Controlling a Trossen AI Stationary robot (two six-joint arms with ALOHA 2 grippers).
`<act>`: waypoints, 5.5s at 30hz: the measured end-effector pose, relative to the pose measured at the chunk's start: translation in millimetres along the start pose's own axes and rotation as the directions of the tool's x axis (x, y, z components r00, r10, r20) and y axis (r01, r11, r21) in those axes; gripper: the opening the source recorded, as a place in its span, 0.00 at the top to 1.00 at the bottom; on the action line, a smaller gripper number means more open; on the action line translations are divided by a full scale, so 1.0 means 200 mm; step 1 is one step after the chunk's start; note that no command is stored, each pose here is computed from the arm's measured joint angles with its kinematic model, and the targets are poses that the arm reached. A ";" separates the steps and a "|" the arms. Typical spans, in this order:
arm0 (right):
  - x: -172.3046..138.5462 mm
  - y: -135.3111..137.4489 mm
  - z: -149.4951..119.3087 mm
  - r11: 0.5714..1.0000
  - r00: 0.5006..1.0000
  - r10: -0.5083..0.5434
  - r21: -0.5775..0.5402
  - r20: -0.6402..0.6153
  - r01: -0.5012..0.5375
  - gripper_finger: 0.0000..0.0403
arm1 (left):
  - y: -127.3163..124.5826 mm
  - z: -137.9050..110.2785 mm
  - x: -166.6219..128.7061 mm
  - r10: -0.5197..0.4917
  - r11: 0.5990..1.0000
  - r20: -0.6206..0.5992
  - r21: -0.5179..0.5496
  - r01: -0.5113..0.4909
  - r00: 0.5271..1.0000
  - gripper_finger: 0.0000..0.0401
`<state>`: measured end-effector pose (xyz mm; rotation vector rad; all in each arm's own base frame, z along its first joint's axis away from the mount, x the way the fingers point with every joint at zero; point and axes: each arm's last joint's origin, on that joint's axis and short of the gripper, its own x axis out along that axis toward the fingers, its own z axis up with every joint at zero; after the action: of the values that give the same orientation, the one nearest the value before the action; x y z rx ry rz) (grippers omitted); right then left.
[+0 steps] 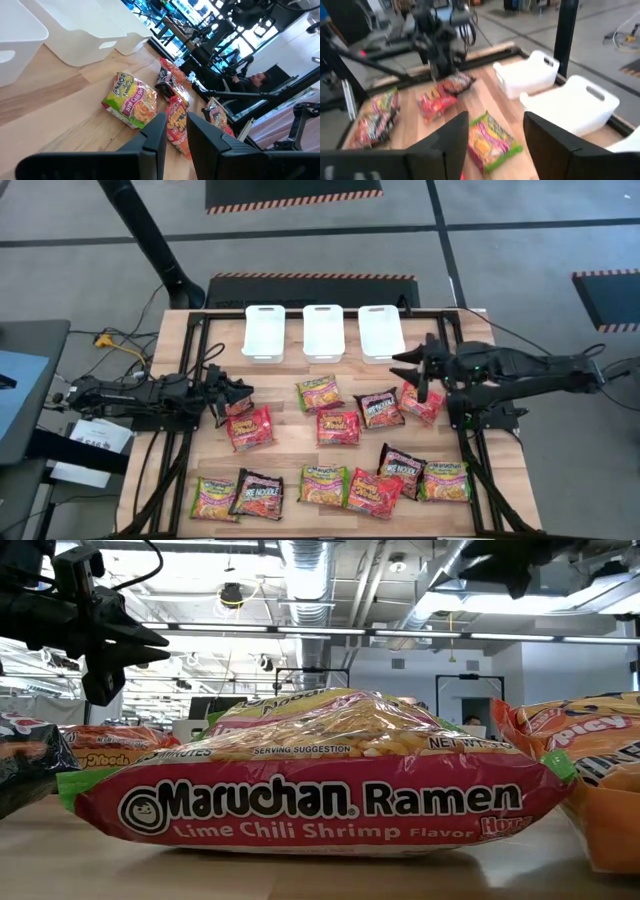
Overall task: Sort Maruchan noodles
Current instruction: Put the black noodle pack into the right white bin
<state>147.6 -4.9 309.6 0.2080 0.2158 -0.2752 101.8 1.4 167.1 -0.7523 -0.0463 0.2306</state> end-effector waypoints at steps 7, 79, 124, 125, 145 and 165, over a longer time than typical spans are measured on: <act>0.10 0.01 -0.08 0.998 0.986 -0.038 -0.054 -0.160 0.030 0.41 | 0.00 0.00 0.00 0.000 1.000 0.000 -0.001 0.000 1.000 0.85; 0.60 0.11 -0.72 0.963 0.560 -0.217 -0.271 -0.799 -0.014 0.93 | 0.00 0.00 0.00 0.005 1.000 -0.004 0.023 -0.004 1.000 0.85; 0.62 0.17 -0.02 0.830 0.554 -0.481 -0.556 -0.679 0.039 0.99 | 0.00 0.00 0.00 0.005 1.000 -0.004 0.025 -0.004 1.000 0.85; 0.62 0.16 -0.01 0.821 0.556 -0.492 -0.569 -0.670 0.041 0.99 | 0.00 0.00 0.00 0.005 1.000 -0.004 0.024 -0.005 1.000 0.85; 0.66 -0.34 0.24 0.708 0.462 -0.687 -0.660 -0.561 0.252 0.99 | 0.00 0.00 0.00 0.020 1.000 0.011 0.018 -0.020 1.000 0.85; 0.70 -0.66 0.39 0.599 0.542 -0.753 -0.728 -0.372 0.333 0.98 | 0.03 0.03 -0.01 0.196 0.972 0.196 0.091 -0.217 0.961 0.85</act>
<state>255.1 -182.1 328.0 -0.4348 1.0970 -0.8005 98.9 9.0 168.0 -0.6222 -0.1315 0.4992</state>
